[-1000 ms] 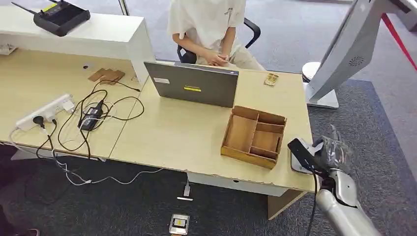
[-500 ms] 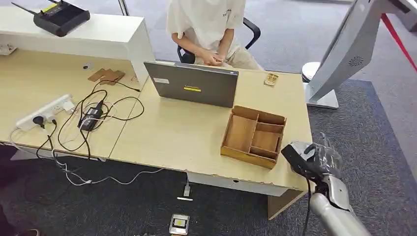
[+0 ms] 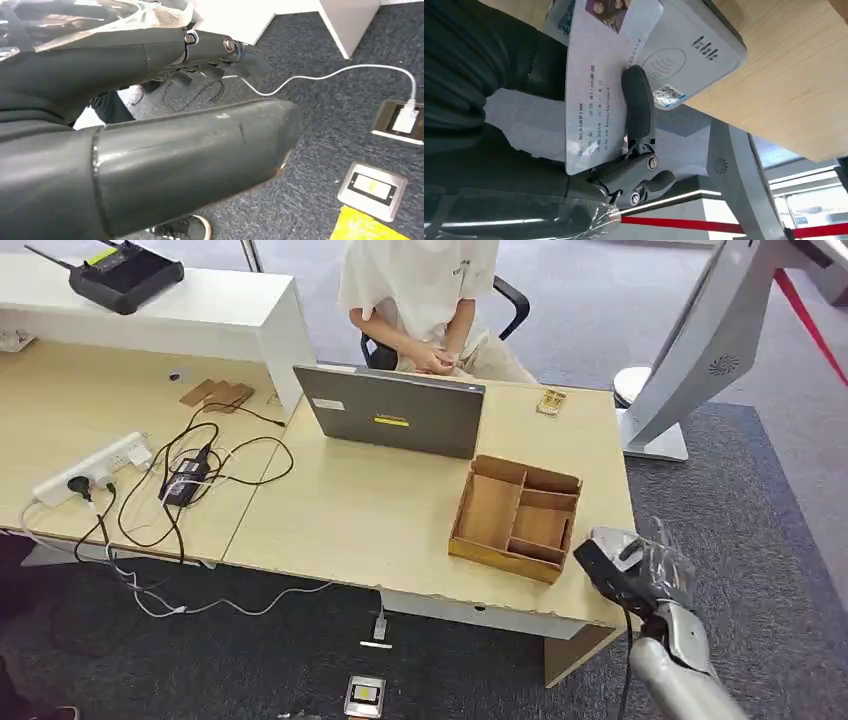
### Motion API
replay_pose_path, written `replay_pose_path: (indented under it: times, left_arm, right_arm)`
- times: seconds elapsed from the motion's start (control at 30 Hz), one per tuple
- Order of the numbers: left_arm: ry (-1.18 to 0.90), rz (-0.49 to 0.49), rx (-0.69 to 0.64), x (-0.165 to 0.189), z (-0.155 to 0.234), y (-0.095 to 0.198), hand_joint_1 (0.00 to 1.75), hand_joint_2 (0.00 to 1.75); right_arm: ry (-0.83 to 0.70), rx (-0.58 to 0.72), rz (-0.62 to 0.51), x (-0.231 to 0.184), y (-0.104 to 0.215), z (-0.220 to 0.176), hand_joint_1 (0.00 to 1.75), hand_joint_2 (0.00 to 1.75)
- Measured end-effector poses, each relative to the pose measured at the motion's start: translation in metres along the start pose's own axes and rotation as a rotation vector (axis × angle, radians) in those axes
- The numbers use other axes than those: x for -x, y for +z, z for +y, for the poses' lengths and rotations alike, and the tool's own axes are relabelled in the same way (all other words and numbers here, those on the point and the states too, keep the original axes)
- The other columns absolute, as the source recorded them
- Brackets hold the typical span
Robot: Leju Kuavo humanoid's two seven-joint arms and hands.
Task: Pass the card to the sensor for recognition and then transmit it.
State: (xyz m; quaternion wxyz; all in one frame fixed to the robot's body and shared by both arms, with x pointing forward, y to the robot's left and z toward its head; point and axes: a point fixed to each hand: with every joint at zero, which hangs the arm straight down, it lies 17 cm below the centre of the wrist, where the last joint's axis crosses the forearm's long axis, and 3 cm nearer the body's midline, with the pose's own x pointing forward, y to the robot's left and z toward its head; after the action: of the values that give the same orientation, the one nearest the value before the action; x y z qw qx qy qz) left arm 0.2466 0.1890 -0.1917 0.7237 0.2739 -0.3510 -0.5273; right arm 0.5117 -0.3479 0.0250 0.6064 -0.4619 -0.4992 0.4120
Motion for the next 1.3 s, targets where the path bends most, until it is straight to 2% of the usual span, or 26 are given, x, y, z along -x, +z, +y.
replay_pose_path:
  times: [0.2, 0.33, 0.6, 0.8, 1.03, 1.3]
  left_arm:
    - [-0.025, -0.016, 0.016, -0.003, -0.002, -0.001, 0.00, 0.00]
    - [-0.035, -0.020, 0.013, -0.002, 0.000, -0.003, 0.00, 0.00]
    - [-0.047, -0.031, 0.000, -0.003, 0.004, -0.005, 0.00, 0.00]
    - [-0.057, -0.035, 0.001, -0.002, 0.004, -0.005, 0.00, 0.00]
    - [-0.088, -0.054, -0.018, -0.011, 0.007, -0.005, 0.00, 0.00]
    - [-0.120, -0.087, -0.012, -0.025, 0.007, -0.005, 0.00, 0.00]
  right_arm:
    - [-0.002, 0.040, -0.010, -0.003, -0.002, -0.011, 1.75, 1.75]
    - [-0.011, 0.103, -0.025, -0.013, -0.007, -0.034, 1.75, 1.75]
    - [-0.079, 0.321, -0.060, -0.040, -0.030, -0.144, 1.75, 1.75]
    - [-0.111, 0.470, -0.132, -0.069, -0.033, -0.230, 1.75, 1.75]
    - [-0.015, 0.466, -0.213, -0.114, -0.042, -0.273, 1.75, 1.75]
    - [0.061, 0.430, -0.297, -0.166, -0.055, -0.281, 1.75, 1.75]
